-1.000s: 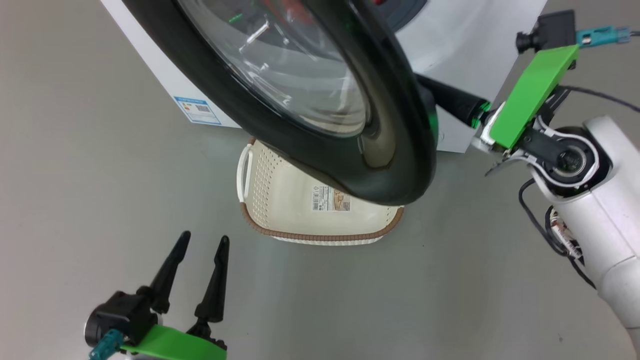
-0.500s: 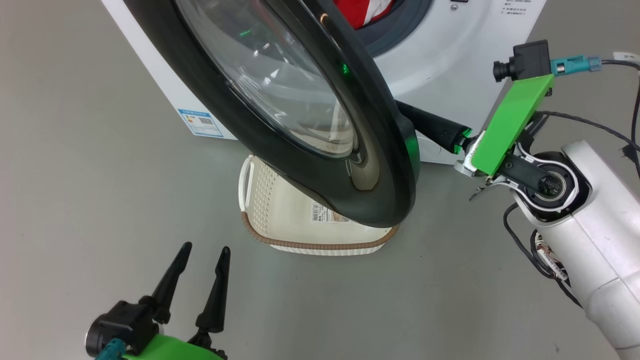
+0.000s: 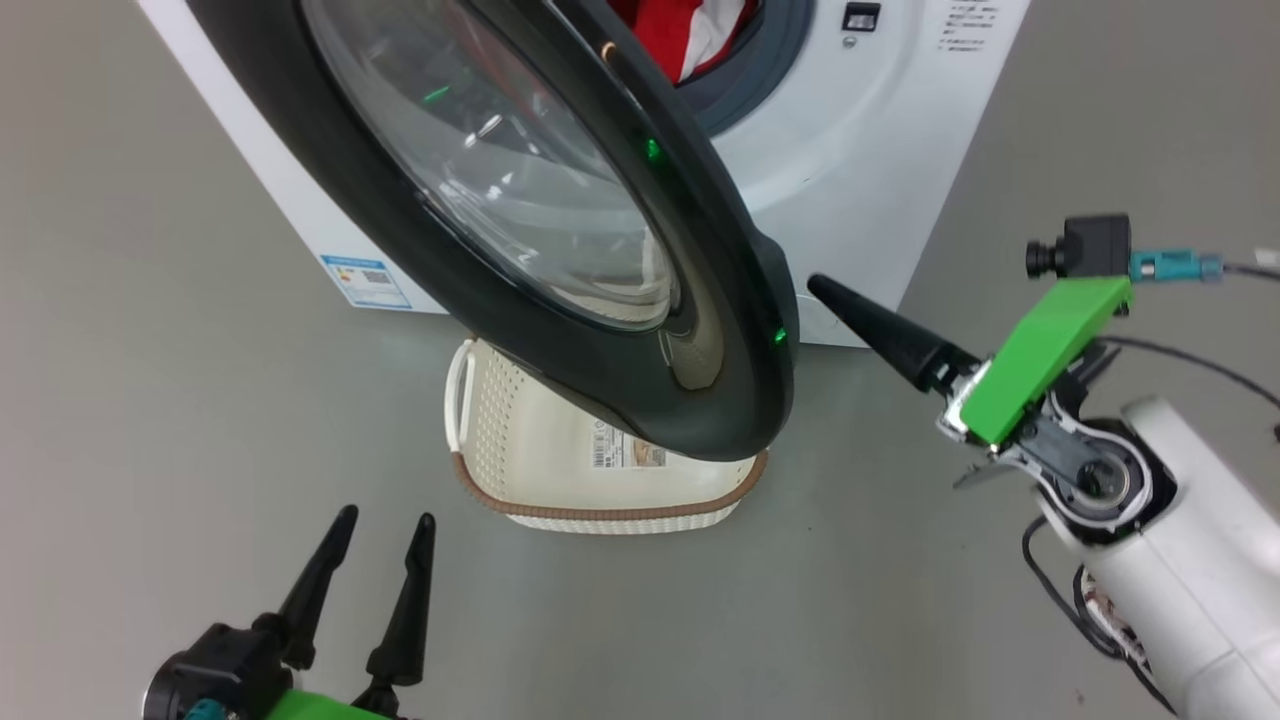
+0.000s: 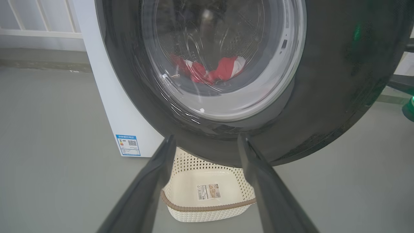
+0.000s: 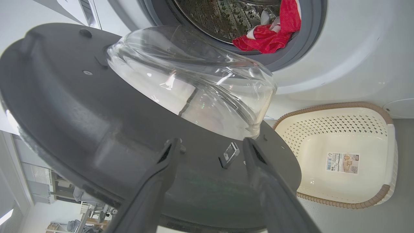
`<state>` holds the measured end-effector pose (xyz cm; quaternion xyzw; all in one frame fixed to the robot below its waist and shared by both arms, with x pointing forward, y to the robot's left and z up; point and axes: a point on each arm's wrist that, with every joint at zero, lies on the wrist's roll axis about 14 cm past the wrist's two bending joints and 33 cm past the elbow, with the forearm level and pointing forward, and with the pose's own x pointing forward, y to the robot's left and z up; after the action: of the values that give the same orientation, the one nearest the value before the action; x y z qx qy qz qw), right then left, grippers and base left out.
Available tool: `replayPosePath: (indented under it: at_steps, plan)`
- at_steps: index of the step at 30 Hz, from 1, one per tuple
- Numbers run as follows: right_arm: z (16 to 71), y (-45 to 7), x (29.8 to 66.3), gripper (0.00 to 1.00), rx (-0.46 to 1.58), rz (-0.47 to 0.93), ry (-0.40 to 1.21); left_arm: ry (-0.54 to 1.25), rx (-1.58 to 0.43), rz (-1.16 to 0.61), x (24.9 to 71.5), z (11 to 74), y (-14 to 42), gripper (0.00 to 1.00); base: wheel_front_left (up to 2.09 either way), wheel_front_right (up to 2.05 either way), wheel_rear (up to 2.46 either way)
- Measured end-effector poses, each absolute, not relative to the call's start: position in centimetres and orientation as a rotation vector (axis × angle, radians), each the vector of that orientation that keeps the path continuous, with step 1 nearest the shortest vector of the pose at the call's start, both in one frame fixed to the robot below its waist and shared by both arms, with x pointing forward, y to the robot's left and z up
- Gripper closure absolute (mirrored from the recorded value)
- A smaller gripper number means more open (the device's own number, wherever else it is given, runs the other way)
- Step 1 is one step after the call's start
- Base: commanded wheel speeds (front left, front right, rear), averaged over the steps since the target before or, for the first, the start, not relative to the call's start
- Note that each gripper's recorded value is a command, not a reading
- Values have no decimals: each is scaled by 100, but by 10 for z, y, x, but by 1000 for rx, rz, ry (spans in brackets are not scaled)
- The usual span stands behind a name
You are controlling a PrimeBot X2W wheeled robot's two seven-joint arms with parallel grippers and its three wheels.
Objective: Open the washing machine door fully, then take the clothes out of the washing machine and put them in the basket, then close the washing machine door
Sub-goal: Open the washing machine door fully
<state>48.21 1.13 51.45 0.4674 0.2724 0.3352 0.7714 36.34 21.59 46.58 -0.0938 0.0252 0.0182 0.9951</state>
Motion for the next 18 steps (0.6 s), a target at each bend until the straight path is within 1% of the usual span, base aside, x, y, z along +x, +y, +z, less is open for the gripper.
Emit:
replayPosePath:
  at_steps: [18]
  plan:
    - [463, -50, 436, 0, 1071, 476, 572, 33, -185, 2, 365, 471, 208, 0, 0, 0, 0]
